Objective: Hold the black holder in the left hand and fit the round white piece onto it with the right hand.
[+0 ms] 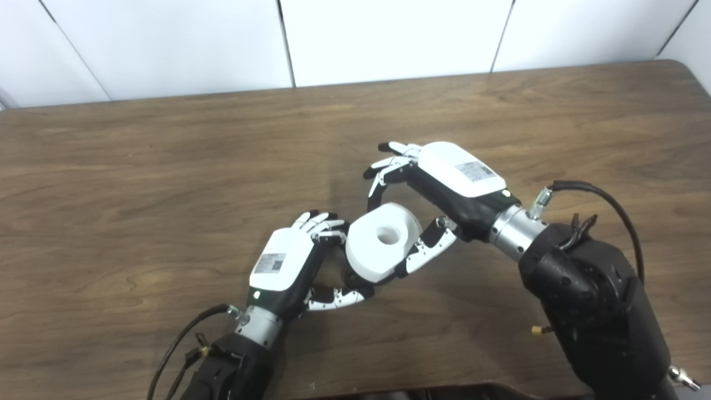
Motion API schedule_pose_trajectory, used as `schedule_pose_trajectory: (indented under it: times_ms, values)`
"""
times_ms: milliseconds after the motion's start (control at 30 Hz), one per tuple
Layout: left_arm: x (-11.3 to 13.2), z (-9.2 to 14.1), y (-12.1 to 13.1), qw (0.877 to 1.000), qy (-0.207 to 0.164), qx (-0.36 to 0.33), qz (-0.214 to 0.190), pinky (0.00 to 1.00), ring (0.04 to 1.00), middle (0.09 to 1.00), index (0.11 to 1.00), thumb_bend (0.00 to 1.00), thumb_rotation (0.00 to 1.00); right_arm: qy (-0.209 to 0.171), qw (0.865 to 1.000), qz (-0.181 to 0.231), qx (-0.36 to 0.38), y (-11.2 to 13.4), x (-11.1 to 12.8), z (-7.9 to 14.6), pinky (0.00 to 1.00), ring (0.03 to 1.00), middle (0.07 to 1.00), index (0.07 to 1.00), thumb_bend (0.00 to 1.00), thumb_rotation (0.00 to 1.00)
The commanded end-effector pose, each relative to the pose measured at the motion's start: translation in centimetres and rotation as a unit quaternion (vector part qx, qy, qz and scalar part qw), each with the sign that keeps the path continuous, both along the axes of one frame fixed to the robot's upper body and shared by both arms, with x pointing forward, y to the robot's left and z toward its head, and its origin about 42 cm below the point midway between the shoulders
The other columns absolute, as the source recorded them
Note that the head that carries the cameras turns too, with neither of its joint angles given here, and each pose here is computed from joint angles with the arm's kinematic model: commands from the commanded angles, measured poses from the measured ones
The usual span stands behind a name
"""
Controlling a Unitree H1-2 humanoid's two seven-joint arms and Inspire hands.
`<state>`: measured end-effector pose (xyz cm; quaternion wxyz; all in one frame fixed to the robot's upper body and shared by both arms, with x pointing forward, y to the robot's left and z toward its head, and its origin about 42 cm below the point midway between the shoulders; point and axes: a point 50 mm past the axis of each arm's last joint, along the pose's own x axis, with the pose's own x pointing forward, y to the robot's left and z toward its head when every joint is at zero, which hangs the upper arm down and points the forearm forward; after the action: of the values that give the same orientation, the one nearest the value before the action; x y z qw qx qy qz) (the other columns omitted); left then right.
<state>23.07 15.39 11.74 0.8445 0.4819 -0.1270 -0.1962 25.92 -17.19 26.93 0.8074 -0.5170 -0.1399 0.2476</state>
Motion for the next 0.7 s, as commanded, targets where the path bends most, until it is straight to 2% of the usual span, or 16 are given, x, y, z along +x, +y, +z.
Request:
schedule_pose_trajectory:
  times_ms: [0,667]
  values:
    - [0.14,-0.13,-0.11,1.0,0.007,0.023,-0.002,0.94,0.883,0.796,0.489,0.52,0.04,-0.02,1.0,0.011,-0.012,-0.15,0.06,0.55,0.92,0.949,0.797,0.482,0.52,0.13]
    - [0.08,0.2,-0.4,1.0,0.002,0.024,-0.002,0.94,0.886,0.799,0.489,0.52,0.05,-0.012,0.999,0.02,-0.041,-0.3,0.11,0.07,0.91,0.951,0.801,0.482,0.52,0.13]
